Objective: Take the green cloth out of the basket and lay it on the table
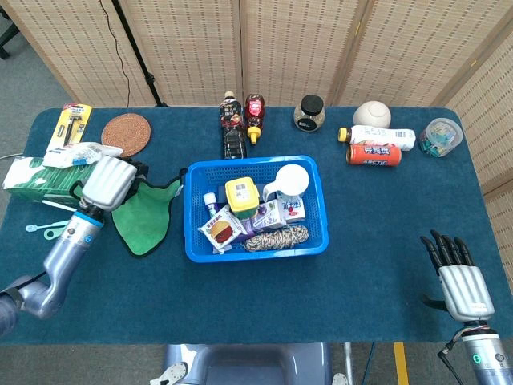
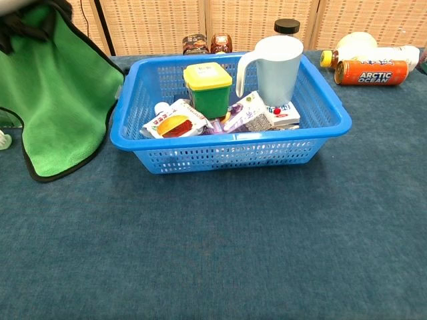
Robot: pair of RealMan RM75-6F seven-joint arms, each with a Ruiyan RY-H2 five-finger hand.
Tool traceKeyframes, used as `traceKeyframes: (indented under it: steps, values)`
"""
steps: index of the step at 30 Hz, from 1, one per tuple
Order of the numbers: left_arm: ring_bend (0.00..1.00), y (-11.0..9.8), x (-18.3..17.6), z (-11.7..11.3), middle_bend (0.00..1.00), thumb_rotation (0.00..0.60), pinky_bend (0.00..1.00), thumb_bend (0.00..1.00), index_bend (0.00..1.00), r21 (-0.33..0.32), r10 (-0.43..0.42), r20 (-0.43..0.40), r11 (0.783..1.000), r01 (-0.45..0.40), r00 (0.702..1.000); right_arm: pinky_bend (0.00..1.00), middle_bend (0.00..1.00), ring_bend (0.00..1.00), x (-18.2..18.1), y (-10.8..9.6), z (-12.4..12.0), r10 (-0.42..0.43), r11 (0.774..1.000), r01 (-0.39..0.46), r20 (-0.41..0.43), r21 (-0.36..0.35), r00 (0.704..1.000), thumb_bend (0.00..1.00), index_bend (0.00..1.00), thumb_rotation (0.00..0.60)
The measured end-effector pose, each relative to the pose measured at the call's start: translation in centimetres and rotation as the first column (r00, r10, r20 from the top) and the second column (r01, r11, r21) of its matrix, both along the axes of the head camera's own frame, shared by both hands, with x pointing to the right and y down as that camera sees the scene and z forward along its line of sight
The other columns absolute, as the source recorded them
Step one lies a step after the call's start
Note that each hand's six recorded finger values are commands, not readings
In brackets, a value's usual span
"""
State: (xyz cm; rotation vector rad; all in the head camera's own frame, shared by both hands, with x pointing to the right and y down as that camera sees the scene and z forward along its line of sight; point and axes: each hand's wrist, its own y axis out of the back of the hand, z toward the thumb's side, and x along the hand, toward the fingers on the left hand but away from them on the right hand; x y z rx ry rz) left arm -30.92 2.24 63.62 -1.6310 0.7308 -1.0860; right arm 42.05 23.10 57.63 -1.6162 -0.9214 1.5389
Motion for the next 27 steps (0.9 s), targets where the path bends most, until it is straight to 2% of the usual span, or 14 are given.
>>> traceKeyframes:
  steps: [1, 2, 3, 4, 5, 7, 8, 10, 15, 19, 23, 27]
  values:
    - [0.47, 0.0, 0.3, 0.7, 0.54, 0.6, 0.83, 0.92, 0.69, -0.008, -0.002, 0.01, 1.0, 0.002, 1.0, 0.0, 0.0, 0.0, 0.1, 0.0, 0.0, 0.002, 1.0, -0.002, 0.0, -0.001, 1.0, 0.0, 0.0, 0.6]
    - [0.32, 0.0, 0.6, 1.3, 0.36, 0.6, 0.73, 0.82, 0.57, -0.018, -0.007, 0.016, 1.0, 0.007, 1.0, 0.0, 0.0, 0.0, 0.1, 0.0, 0.0, 0.004, 1.0, -0.004, 0.0, -0.001, 1.0, 0.0, 0.0, 0.6]
    - [0.21, 0.0, 0.9, 1.8, 0.24, 0.6, 0.63, 0.73, 0.46, -0.032, -0.015, 0.017, 0.999, 0.016, 1.0, 0.0, 0.0, 0.0, 0.2, -0.1, 0.0, 0.006, 1.0, -0.006, -0.001, -0.002, 1.0, 0.0, 0.0, 0.6]
    - [0.09, 0.0, 1.1, 2.2, 0.11, 0.6, 0.48, 0.62, 0.31, -0.042, -0.023, 0.015, 0.999, 0.023, 1.0, 0.0, 0.0, 0.0, 0.3, -0.1, 0.0, 0.006, 1.0, -0.006, -0.002, -0.002, 1.0, 0.0, 0.0, 0.6]
    - [0.03, 0.0, 1.2, 2.4, 0.03, 0.6, 0.33, 0.52, 0.16, -0.057, -0.032, 0.011, 0.998, 0.033, 0.999, 0.0, 0.0, 0.0, 0.3, -0.1, 0.0, 0.008, 1.0, -0.008, -0.003, -0.001, 1.0, 0.0, 0.0, 0.6]
    - [0.0, 0.1, 1.4, 2.5, 0.0, 0.6, 0.16, 0.4, 0.02, -0.069, -0.041, 0.006, 0.997, 0.042, 0.999, 0.0, 0.0, 0.0, 0.4, -0.1, 0.0, 0.009, 1.0, -0.009, -0.004, -0.001, 1.0, 0.0, 0.0, 0.6]
    - [0.0, 0.1, 1.5, 2.5, 0.0, 0.6, 0.1, 0.35, 0.0, -0.071, -0.045, 0.003, 0.996, 0.045, 0.999, 0.0, 0.0, 0.0, 0.4, -0.1, 0.0, 0.009, 1.0, -0.009, -0.004, -0.002, 1.0, 0.0, 0.0, 0.6]
    - [0.0, 0.0, 1.5, 2.0, 0.0, 0.6, 0.05, 0.31, 0.0, -0.065, -0.059, -0.011, 0.996, 0.058, 0.998, 0.0, 0.0, 0.0, 0.4, -0.1, 0.1, 0.008, 1.0, -0.008, -0.005, -0.006, 1.0, 0.0, 0.0, 0.6]
    - [0.0, 0.1, 1.1, 0.0, 0.0, 0.6, 0.01, 0.3, 0.0, -0.044, -0.098, -0.058, 0.994, 0.096, 0.993, 0.0, 0.0, 0.0, 0.2, 0.0, 0.2, 0.002, 1.0, -0.002, -0.003, -0.013, 1.0, 0.0, 0.0, 0.6]
    - [0.0, 0.7, 0.0, -1.7, 0.0, 0.57, 0.0, 0.28, 0.0, -0.04, -0.134, -0.085, 0.991, 0.131, 0.987, 0.0, 0.0, 0.0, -0.1, 0.1, 0.0, -0.002, 1.0, 0.002, 0.005, -0.01, 1.0, 0.0, 0.0, 0.6]
    - [0.0, 2.5, -2.6, -4.2, 0.0, 0.558, 0.0, 0.28, 0.0, -0.024, -0.185, -0.12, 0.983, 0.183, 0.975, 0.0, 0.0, 0.0, -0.4, 0.3, -0.3, -0.007, 1.0, 0.007, 0.017, -0.009, 1.0, 0.0, 0.0, 0.6]
    - [0.0, 6.1, -7.2, -6.6, 0.0, 0.544, 0.0, 0.28, 0.0, 0.001, -0.266, -0.129, 0.963, 0.269, 0.955, 0.0, 0.0, 0.0, -0.5, 0.3, -0.6, -0.01, 1.0, 0.01, 0.024, -0.003, 1.0, 0.0, 0.0, 0.6]
